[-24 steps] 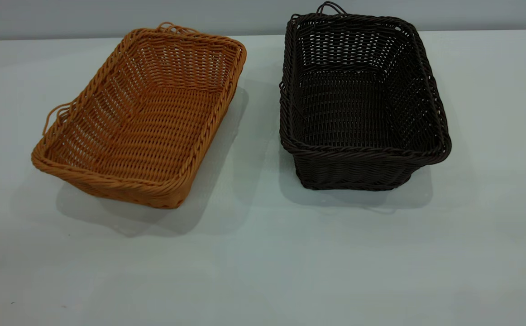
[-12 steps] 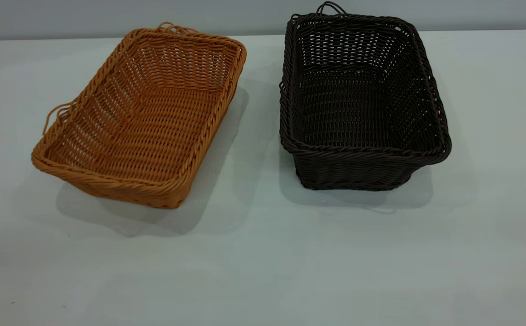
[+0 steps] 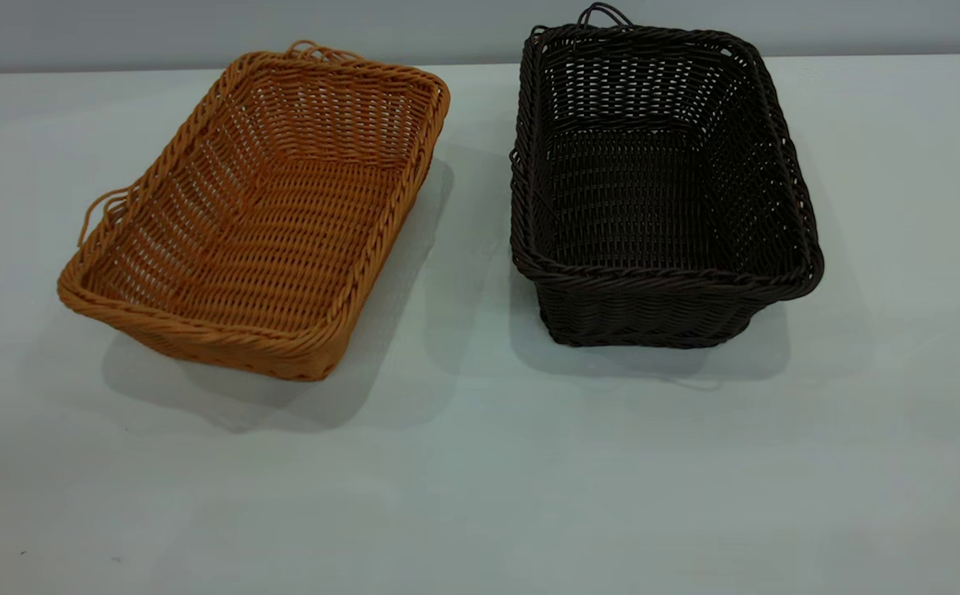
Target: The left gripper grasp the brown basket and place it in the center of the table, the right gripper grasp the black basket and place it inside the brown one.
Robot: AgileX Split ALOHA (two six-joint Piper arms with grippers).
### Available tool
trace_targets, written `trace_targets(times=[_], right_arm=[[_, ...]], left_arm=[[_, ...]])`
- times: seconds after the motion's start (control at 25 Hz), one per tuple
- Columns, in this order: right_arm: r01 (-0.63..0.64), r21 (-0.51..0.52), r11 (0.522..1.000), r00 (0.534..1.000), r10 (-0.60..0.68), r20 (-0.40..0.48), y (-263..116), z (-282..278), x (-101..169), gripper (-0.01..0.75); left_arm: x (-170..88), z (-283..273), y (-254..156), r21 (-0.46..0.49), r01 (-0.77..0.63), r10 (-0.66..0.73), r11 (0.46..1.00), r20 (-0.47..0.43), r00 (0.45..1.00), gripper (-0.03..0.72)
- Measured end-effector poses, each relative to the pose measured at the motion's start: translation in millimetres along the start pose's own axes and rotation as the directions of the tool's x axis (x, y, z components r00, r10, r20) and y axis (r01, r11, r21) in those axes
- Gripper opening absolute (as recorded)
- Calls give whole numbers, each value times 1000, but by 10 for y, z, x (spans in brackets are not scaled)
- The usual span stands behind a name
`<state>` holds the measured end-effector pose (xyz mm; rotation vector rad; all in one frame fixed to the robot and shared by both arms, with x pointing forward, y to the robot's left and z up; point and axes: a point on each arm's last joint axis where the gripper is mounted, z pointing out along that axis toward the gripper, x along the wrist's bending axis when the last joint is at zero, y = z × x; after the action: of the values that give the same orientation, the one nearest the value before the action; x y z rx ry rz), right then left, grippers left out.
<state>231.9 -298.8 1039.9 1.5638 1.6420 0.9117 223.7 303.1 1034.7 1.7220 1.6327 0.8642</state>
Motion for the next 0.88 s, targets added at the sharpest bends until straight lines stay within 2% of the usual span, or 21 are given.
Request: trace_targets(times=[0.64,0.76,0.88], right_arm=[[0,-3,1000,1000,0,-2,3,0,0,575],[-23,4,1000,999,23,-44,32,20,30,574],[-33,67,997,993,40,-107,110,117,89,574]], left_arm=[[0,0,0,0,0,0,1000,0,1000,467],[-4,-19,26,-12,2,-2,1000,6,1000,467],[-3,-69,209,-12,5,-5,1000,16,1000,467]])
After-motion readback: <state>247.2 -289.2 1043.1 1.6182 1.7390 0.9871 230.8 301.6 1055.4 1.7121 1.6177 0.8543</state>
